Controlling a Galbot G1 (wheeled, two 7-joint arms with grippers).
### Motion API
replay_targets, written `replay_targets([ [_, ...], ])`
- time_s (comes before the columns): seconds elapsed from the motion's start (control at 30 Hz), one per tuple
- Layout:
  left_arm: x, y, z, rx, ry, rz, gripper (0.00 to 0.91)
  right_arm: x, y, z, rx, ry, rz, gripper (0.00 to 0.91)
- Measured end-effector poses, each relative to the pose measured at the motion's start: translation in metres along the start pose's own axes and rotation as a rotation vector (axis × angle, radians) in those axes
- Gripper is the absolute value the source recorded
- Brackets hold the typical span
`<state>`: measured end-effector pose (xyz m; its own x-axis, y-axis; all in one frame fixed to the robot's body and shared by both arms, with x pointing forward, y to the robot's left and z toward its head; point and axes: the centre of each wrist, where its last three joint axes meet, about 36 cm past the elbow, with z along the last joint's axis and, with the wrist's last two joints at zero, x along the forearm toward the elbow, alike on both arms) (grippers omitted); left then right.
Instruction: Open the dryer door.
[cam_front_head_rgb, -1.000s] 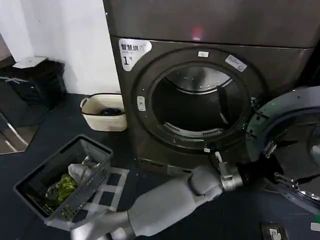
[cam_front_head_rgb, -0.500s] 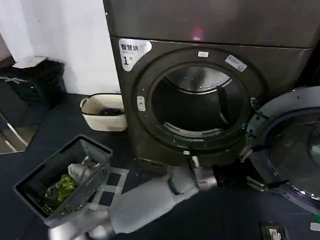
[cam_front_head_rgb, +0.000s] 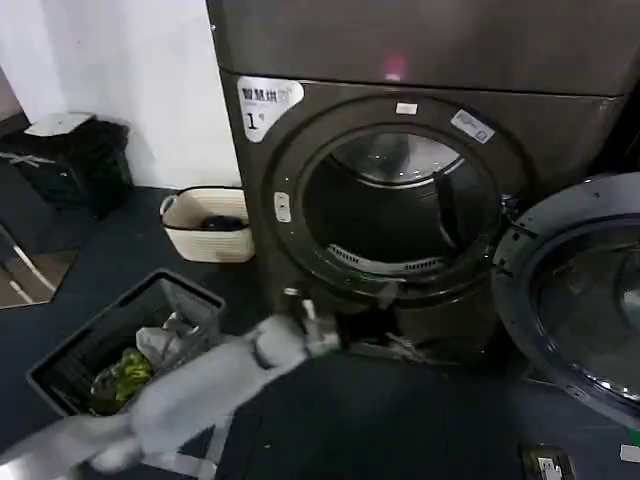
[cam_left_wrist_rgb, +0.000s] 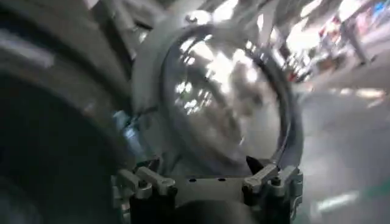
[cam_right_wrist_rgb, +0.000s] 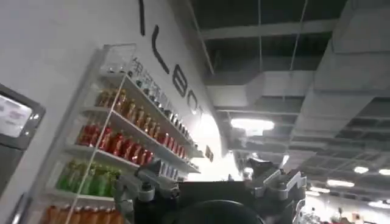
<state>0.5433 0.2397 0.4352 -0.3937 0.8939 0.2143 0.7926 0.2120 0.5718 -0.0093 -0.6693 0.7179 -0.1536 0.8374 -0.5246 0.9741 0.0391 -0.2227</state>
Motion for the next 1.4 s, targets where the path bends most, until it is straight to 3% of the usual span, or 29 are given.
replay_targets([
  [0.33,0.098,0.001,0.006,0.004,0.258,0.013,0.907,-0.006,0.006,-0.007,-0.002,-0.016,0.000,0.907],
  [0.73,0.214,0.003,-0.023,0.022,0.603,0.031,0.907,-0.007,0.005,-0.011,0.020,0.000,0.015,0.907],
  [1.1,0.263,0.025,-0.053,0.041,0.804,0.071,0.907,-0.007,0.004,-0.009,0.022,0.003,0.004,0.907],
  [1.4,0.291,0.045,-0.063,0.026,0.882,0.076,0.907,-0.007,0.003,-0.010,0.037,-0.004,-0.004,0.907],
])
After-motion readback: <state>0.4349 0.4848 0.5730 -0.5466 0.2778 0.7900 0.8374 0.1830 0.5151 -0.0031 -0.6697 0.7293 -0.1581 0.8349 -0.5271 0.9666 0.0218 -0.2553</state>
